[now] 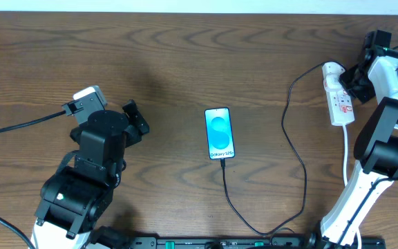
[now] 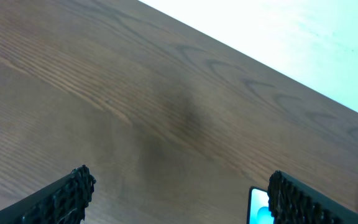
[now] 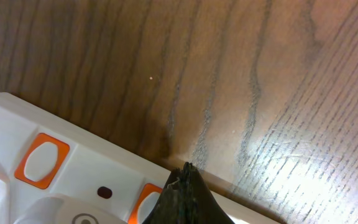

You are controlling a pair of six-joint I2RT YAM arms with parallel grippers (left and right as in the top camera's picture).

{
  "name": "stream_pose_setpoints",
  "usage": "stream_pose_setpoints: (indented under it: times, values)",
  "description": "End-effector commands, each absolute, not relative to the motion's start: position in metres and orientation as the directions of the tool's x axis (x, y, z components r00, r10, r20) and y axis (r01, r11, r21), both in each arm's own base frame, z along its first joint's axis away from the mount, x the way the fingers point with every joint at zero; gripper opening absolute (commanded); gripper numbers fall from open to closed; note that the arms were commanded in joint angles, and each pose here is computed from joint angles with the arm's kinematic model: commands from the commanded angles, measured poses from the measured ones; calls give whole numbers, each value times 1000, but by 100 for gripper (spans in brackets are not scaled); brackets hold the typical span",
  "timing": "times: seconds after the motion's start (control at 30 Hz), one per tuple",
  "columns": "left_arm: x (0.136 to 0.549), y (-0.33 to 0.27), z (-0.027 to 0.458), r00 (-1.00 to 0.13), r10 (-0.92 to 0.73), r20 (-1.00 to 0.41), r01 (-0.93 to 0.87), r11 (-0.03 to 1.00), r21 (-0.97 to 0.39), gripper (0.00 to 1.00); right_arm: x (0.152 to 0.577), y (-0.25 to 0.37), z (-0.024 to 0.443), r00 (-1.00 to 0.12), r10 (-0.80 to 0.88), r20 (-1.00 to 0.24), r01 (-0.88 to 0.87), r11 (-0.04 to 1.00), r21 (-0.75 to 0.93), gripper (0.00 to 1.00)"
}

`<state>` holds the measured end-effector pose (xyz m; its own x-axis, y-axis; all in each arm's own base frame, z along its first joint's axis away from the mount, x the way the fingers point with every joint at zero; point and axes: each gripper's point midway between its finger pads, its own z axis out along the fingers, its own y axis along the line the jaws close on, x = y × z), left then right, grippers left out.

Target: Plug charger to phone and switch on socket

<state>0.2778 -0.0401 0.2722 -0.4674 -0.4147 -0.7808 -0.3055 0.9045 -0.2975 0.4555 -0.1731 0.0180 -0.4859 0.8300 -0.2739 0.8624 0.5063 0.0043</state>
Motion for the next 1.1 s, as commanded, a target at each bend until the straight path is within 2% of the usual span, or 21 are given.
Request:
stream_pose_setpoints:
  times: [0.0,0.17,0.47,0.73,1.07]
  values:
    - [278,-35,276,-453,-413,-790,-318,903,-289,92,449,-153,16,-520,823,-227,844,536,11,1]
    - [278,-35,276,-453,-413,-790,-318,903,-289,92,467,-152,55,-534,790,-300,806,583,101,1]
    - [278,-35,276,-453,-413,-790,-318,903,-289,91,468,-152,52,-521,804,-288,812,570,122,1]
    - [278,-35,276,-453,-413,-790,-318,903,-289,91,471,-136,43,-540,815,-210,797,575,183,1]
    - [278,-35,276,-453,-413,-790,-318,903,-289,91,457,-115,-10,-562,826,-44,812,561,162,1]
